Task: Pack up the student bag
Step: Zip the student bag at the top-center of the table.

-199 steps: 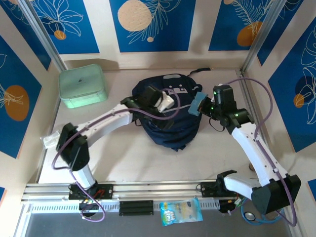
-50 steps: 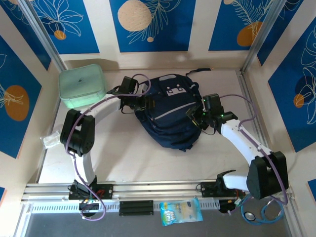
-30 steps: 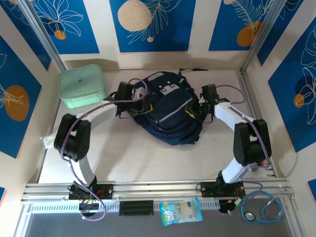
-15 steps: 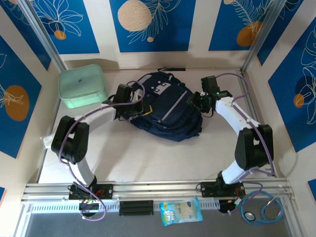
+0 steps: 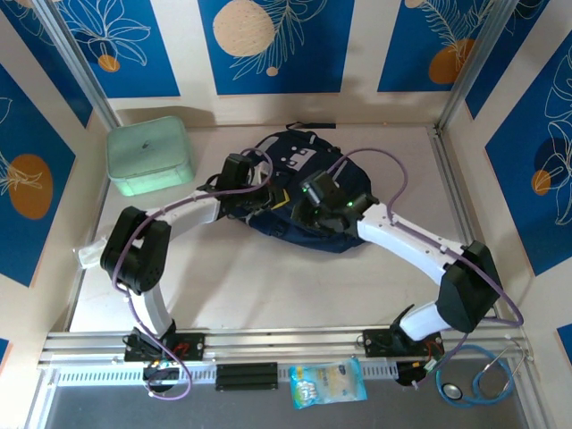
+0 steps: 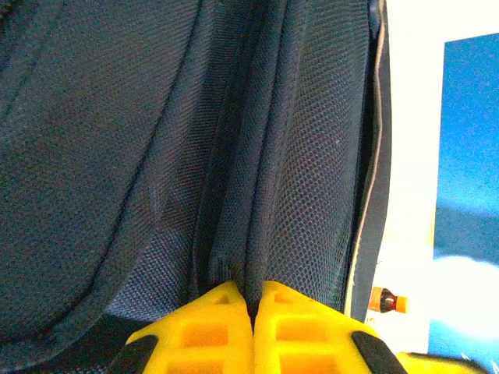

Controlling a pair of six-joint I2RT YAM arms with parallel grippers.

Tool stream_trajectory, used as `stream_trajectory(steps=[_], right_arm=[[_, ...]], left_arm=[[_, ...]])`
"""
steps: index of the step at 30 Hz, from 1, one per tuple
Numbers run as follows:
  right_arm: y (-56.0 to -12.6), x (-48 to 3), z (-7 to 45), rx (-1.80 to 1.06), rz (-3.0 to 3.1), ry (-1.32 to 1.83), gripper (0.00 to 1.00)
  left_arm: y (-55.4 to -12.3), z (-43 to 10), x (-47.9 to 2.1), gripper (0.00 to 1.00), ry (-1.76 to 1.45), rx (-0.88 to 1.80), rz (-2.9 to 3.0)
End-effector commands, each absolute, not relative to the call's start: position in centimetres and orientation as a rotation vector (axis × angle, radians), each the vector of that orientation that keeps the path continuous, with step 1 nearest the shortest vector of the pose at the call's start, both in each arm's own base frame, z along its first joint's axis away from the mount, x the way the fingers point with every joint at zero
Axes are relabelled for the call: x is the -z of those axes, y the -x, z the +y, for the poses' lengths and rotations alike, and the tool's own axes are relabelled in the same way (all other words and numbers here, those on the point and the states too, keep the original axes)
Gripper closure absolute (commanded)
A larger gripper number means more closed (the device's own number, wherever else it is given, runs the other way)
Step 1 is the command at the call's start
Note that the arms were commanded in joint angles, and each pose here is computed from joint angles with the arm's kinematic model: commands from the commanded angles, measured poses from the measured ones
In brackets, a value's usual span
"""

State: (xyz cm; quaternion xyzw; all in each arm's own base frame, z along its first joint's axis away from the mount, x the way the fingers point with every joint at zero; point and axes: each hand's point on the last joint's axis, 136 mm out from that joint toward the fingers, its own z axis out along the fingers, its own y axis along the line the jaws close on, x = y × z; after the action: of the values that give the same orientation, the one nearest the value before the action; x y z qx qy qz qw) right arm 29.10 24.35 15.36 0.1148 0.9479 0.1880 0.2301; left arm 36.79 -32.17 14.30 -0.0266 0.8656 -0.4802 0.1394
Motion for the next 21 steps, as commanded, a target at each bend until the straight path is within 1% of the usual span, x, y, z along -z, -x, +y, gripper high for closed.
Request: stream_trajectory(steps=[1,3,6,12,15,18,20,21], right_arm=[[-30.2,-15.3,25.3,-0.589,2.535,-0.455,0.52],[-30.4,-14.9,26.2,-0.607,2.54,-0.454,0.54],[-30.7,-14.4,26.2,-0.54,2.537,-0.472,0.59],[-31.5,-13.6,25.0,-0.427,2.503,-0.56,0.59],[-31.7,-13.5,24.6,-0.386,2.478,-0.591,0.57],[-32.2,-13.7,24.7,-0.391,2.457,-0.606,0.52],[-32.4,-13.7,24.8,-0.386,2.452,-0.617,0.47],[-32.5,-13.7,24.7,-0.377,2.453,-0.624,0.47]], left_arm=[[-36.9,-34.5,-18.0,1.0,-0.048,1.507,2.381],[-36.9,-34.6,-18.1,1.0,-0.046,1.513,2.379],[-36.8,-34.7,-18.3,1.0,-0.05,1.522,2.377],[-36.6,-34.9,-18.4,1.0,-0.054,1.536,2.379],[-36.5,-35.0,-18.3,1.0,-0.058,1.541,2.382],[-36.5,-35.0,-18.2,1.0,-0.06,1.542,2.385],[-36.5,-35.0,-18.1,1.0,-0.06,1.543,2.385],[-36.5,-35.1,-18.1,1.0,-0.058,1.547,2.389]])
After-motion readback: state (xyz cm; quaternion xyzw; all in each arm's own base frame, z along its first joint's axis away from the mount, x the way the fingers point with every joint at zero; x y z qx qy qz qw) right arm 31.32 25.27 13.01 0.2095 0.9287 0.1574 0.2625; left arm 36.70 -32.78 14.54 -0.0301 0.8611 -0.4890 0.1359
